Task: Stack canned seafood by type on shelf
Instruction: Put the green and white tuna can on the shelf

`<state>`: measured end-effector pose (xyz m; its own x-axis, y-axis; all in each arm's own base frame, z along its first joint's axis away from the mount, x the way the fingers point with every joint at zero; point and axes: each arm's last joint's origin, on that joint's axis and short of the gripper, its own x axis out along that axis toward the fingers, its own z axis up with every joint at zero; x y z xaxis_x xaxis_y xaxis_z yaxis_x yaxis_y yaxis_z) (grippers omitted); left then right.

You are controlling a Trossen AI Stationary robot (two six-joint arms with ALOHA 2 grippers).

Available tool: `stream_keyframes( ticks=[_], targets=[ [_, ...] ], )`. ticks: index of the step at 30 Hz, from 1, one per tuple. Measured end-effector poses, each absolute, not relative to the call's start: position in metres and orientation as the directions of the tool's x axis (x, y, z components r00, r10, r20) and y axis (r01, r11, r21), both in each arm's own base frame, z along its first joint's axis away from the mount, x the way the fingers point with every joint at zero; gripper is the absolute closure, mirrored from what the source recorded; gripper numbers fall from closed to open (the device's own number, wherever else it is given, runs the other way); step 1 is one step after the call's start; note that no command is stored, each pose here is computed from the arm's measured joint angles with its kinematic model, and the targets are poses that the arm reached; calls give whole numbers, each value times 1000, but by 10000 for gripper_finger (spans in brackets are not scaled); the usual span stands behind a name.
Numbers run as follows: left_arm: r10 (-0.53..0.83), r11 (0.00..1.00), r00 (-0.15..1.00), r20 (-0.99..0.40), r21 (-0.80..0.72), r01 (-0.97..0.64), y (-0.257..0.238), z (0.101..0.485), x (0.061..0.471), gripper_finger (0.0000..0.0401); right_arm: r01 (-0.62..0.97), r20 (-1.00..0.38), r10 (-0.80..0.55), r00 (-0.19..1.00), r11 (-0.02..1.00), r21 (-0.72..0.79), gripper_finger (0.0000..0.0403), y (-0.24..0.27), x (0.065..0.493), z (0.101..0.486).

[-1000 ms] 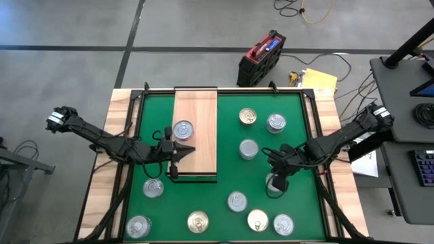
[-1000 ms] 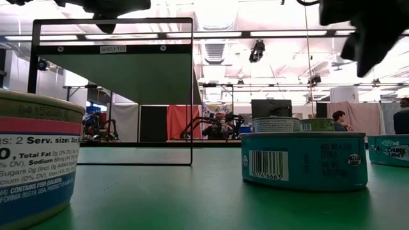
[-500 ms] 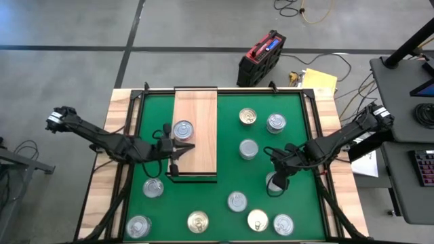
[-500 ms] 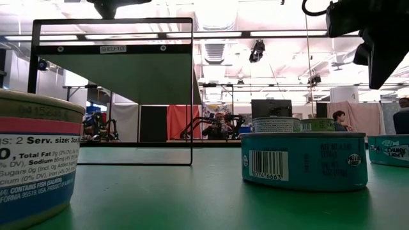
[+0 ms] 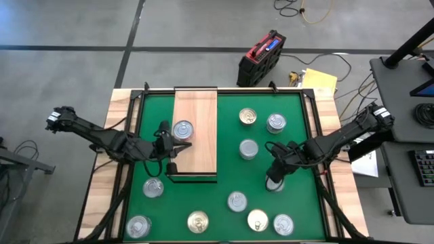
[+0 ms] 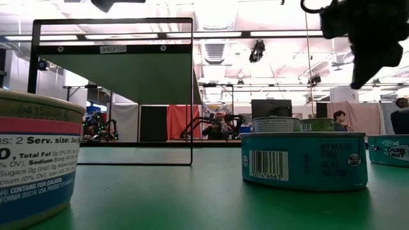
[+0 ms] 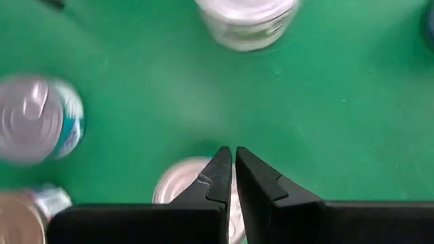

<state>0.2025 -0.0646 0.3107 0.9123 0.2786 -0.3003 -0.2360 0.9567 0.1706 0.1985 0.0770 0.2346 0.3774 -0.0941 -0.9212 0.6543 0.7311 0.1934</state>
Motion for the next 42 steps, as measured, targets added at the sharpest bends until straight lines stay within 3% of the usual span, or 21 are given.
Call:
stream_keyframes(
  ticks=[13,25,31,42],
  targets=[
    [305,945,896,-322,220,-242,-63,309,201,401,754,-921,-152,358,629,189,390,45,208,234],
    [304,948,896,-325,199,-250,-63,309,201,401,642,-909,-208,361,763,80,390,37,210,235],
    [304,948,896,-325,198,-250,-63,309,201,401,700,-871,-274,407,706,105,390,31,216,237],
    [303,948,896,-325,198,-249,-63,309,201,401,653,-818,-299,492,748,119,390,17,228,242]
  ],
)
